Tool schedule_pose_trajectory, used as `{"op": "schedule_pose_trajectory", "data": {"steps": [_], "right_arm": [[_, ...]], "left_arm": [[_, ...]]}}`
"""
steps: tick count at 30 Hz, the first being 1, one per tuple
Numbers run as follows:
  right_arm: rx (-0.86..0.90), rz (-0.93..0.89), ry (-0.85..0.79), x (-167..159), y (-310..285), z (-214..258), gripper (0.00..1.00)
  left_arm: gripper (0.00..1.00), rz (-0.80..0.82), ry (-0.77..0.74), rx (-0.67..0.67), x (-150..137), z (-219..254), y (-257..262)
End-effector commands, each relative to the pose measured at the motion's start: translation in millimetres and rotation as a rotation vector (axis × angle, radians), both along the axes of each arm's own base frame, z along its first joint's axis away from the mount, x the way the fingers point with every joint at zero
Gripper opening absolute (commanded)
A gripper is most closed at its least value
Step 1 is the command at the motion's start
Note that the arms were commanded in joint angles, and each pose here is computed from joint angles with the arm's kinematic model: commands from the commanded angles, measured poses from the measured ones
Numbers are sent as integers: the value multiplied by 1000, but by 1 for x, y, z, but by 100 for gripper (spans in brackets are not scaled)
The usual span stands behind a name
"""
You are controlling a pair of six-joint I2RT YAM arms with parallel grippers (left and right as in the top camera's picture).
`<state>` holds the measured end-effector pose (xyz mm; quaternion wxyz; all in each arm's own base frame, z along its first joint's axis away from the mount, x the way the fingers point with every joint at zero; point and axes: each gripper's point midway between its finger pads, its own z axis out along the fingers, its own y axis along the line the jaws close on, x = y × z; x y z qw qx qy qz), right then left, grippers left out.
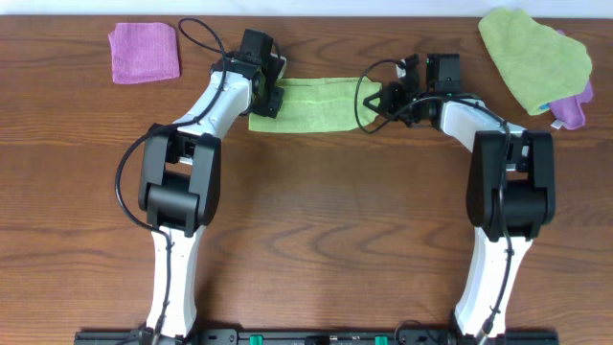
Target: Fold the cloth
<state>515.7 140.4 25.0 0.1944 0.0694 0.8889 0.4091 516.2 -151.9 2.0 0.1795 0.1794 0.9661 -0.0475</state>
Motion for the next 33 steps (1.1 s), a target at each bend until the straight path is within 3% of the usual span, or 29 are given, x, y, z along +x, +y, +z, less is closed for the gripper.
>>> {"op": "schedule_pose_trajectory", "data": {"steps": [1, 16, 33], "right_arm": [[14, 62, -101, 6, 21, 41, 2], [35, 215, -200, -2, 104, 78, 2], [-30, 266, -168, -23, 134, 64, 2]], "left_arm": [[6, 2, 87, 15, -19, -30, -2], [6, 31, 85, 4, -17, -30, -2], [6, 50, 79, -18, -14, -28, -4]]}}
